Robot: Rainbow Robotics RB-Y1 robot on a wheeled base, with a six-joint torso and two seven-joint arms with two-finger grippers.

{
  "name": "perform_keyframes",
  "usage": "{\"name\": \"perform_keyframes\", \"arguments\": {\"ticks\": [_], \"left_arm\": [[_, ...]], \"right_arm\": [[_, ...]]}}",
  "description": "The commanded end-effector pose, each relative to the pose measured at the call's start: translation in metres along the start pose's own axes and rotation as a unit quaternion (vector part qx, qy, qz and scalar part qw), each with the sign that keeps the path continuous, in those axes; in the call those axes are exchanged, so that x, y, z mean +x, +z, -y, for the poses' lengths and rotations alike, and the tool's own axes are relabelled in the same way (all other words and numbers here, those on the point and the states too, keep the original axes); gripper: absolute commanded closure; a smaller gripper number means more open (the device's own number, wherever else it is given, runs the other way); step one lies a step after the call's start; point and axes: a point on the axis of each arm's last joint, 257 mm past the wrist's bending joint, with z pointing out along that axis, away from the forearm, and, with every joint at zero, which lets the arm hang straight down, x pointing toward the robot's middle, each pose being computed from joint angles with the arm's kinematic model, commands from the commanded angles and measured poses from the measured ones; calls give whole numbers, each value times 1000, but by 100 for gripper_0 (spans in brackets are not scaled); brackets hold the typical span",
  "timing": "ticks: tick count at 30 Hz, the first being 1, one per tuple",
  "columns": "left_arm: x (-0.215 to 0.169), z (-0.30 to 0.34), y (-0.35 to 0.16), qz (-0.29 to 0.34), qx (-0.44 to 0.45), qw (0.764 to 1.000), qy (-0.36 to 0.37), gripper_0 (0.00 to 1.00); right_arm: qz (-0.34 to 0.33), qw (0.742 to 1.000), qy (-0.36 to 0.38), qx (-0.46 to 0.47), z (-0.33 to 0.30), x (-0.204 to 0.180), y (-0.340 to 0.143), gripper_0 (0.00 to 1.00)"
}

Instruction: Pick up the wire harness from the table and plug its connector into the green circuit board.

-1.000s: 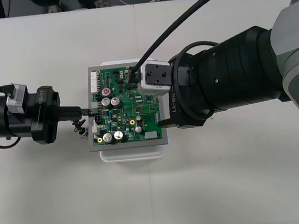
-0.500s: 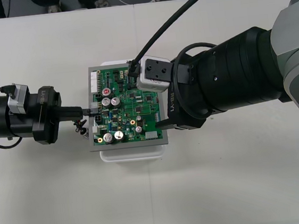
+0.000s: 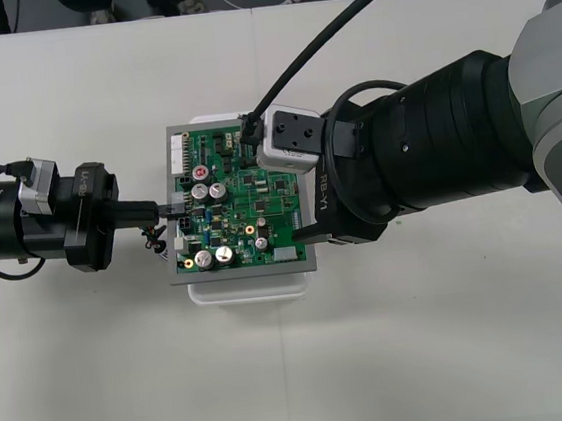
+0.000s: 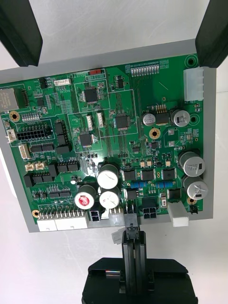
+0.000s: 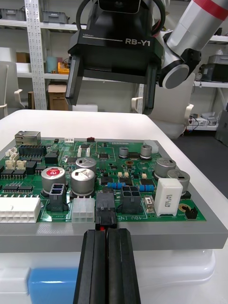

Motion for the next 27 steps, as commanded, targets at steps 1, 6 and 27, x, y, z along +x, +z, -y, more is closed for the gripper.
{"name": "perform_keyframes", "arguments": {"ticks": [1, 6, 27], "left_arm": [[-20, 1, 18, 21, 32, 998, 46, 100], [-20, 1, 18, 21, 31, 998, 46, 100], [-18, -1, 7, 8, 26, 999, 42, 91]], "right_arm": [[18, 1000, -18, -2, -6, -12, -4, 6], [18, 1000, -19, -1, -6, -12, -4, 6], [18, 1000, -22, -2, -6, -12, -4, 6]]}}
